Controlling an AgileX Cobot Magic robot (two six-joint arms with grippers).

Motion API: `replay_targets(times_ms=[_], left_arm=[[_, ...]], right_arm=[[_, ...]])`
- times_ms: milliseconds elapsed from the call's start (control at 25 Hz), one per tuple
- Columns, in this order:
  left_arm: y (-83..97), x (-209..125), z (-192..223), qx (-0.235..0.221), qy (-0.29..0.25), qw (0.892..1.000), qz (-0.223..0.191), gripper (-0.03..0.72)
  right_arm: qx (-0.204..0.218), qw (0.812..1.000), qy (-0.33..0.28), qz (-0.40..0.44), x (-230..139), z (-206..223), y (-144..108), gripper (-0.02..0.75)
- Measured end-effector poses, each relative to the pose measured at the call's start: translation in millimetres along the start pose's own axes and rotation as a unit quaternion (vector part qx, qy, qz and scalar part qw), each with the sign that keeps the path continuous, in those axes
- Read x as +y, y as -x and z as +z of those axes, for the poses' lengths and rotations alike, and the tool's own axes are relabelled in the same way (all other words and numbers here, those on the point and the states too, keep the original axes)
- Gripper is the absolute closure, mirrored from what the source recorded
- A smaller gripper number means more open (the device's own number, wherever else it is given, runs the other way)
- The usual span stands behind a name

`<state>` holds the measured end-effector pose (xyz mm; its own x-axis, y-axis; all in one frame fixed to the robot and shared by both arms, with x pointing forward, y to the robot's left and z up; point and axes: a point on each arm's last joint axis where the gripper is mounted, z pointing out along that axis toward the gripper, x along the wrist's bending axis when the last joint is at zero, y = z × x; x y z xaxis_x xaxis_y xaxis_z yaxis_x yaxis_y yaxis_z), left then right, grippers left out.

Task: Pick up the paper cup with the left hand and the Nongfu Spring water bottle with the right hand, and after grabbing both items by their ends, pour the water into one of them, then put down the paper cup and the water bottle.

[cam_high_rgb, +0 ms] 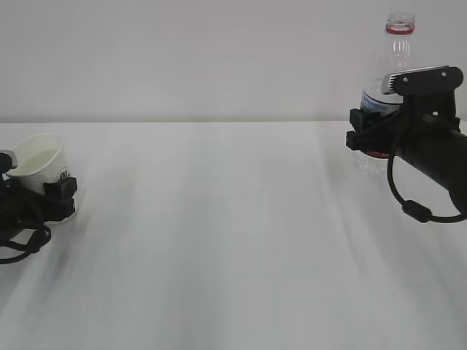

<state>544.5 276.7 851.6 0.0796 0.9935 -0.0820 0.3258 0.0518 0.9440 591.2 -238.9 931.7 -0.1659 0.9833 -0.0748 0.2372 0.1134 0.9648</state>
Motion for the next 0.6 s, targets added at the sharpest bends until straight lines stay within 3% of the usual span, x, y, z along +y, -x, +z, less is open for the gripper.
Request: replay_targets(times_ms=[80,320,600], left_arm=[[0.0,0.0,0.0,0.0,0.0,1.0,0.001,0.167],[0.1,0.5,0.0,0.0,0.003,1.0,0.004,0.043],[0.2,-2.0,-3.2,-0.001,-0.001,1.0,0.004,0.026]], right_arm=[[0.0,1.0,0.0,0.0,0.0,0.0,0.0,0.266],[0.0,1.0,0.0,0.0,0.0,0.0,0.0,0.266],[0.0,1.0,0.0,0.0,0.0,0.0,0.0,0.266]])
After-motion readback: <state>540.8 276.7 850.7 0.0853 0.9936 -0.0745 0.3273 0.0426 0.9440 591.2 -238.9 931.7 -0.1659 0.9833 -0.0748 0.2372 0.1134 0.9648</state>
